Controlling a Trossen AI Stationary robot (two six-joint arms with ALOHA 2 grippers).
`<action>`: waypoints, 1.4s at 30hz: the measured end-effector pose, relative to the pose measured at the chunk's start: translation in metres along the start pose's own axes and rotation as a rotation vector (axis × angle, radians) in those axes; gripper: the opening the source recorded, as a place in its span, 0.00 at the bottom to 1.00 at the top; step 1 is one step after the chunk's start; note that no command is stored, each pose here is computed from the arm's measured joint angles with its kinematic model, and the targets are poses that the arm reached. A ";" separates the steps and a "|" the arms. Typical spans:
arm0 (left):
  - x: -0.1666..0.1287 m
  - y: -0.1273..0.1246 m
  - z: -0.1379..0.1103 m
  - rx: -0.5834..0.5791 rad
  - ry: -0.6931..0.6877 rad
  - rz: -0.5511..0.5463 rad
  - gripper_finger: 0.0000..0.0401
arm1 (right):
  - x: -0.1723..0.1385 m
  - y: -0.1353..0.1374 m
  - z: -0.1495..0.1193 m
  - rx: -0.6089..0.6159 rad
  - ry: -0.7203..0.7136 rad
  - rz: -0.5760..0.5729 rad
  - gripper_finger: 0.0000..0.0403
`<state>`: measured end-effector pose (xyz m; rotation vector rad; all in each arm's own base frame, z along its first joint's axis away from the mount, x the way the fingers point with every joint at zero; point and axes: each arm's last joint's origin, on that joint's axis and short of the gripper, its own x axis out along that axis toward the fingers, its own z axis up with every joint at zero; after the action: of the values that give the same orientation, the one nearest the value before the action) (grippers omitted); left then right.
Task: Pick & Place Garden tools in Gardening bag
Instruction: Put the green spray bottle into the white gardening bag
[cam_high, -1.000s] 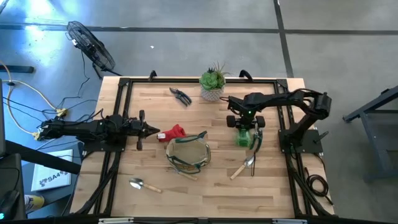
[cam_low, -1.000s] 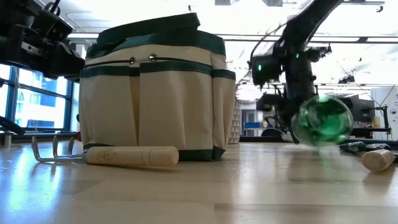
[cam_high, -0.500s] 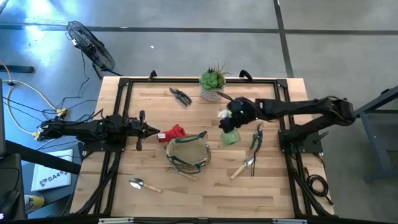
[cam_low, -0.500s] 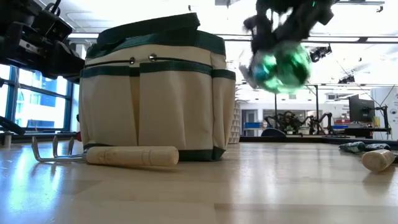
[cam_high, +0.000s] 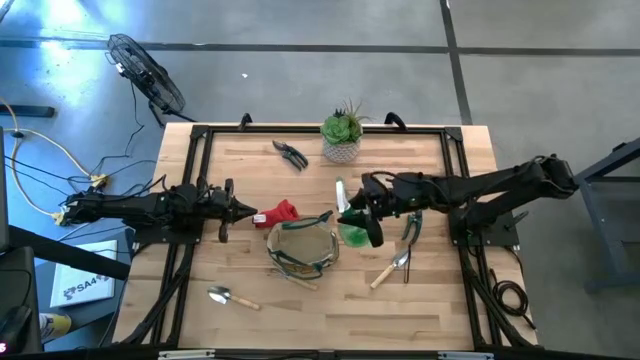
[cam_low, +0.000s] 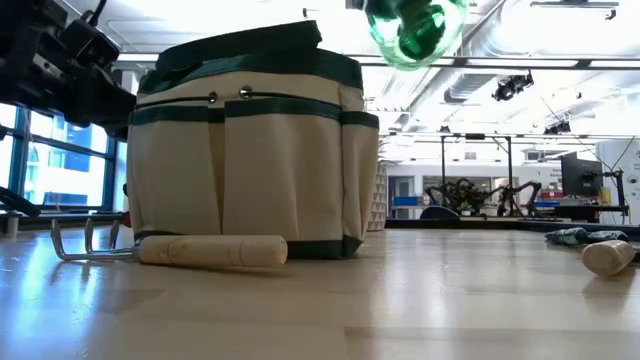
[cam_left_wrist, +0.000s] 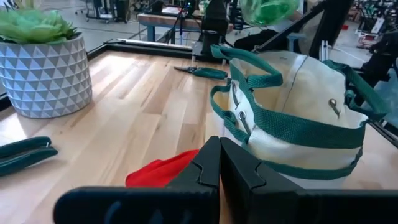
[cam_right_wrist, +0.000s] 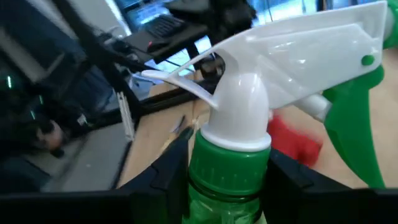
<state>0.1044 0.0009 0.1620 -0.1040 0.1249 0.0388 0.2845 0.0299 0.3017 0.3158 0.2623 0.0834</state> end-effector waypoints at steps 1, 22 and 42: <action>0.000 0.000 0.000 -0.004 -0.002 0.000 0.00 | 0.001 0.001 0.001 -0.060 -0.025 -0.002 0.34; 0.005 -0.006 -0.006 -0.164 0.158 -0.195 0.00 | 0.046 0.017 0.042 -0.412 -0.004 0.100 0.34; 0.025 -0.007 -0.027 -0.193 0.390 -0.247 0.00 | 0.123 0.020 0.038 -0.343 0.268 0.225 0.34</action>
<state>0.1265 -0.0082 0.1331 -0.3185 0.4974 -0.2181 0.4123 0.0531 0.3130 -0.0102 0.4701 0.3898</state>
